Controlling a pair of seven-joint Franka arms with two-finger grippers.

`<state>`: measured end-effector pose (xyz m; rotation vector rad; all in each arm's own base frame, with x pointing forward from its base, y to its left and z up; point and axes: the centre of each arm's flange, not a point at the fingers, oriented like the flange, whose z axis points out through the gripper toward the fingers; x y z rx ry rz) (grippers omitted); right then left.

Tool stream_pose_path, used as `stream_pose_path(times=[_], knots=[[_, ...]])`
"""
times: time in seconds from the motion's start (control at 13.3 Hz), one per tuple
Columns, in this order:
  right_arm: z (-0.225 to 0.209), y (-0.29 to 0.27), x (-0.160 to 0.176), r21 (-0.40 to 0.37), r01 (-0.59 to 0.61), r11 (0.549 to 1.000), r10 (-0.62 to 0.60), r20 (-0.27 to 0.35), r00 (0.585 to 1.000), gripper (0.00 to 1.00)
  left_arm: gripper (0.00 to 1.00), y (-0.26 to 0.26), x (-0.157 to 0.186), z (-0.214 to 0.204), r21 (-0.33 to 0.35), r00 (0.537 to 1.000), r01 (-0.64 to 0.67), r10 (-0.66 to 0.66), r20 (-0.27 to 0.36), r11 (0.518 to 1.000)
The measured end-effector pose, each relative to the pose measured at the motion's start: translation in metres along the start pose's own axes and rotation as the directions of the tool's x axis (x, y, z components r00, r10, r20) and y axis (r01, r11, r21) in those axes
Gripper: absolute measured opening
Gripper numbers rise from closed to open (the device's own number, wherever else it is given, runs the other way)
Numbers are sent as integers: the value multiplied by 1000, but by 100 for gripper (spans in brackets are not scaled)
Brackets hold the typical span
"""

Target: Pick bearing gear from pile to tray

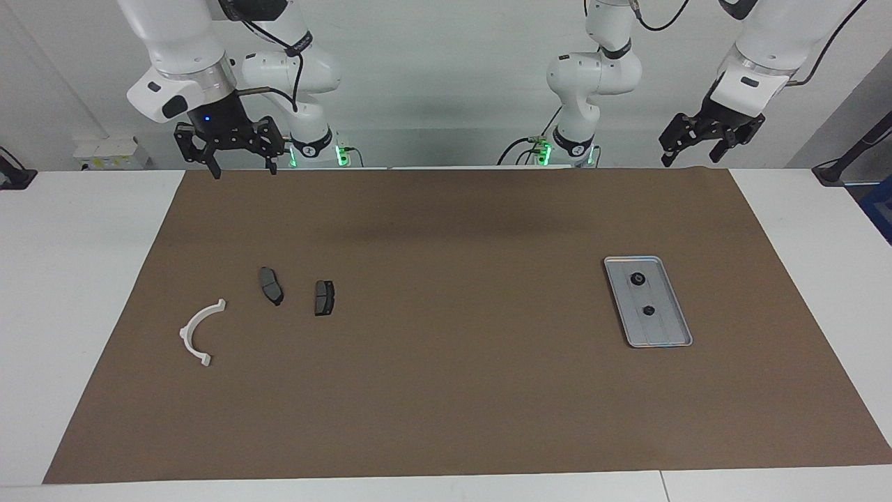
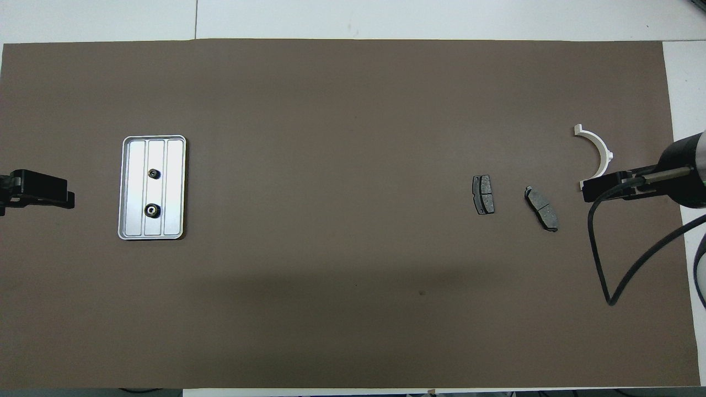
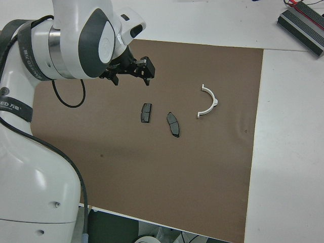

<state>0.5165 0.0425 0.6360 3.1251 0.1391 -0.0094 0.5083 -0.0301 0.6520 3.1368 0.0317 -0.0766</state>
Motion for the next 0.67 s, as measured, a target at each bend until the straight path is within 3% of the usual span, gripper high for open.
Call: stream_pose_path(times=[0.67], knots=[[0,-2,0,0,3,1000,-3,-1,1000,100,100,-3,1,0,-1,999,-35,35,-6,999]])
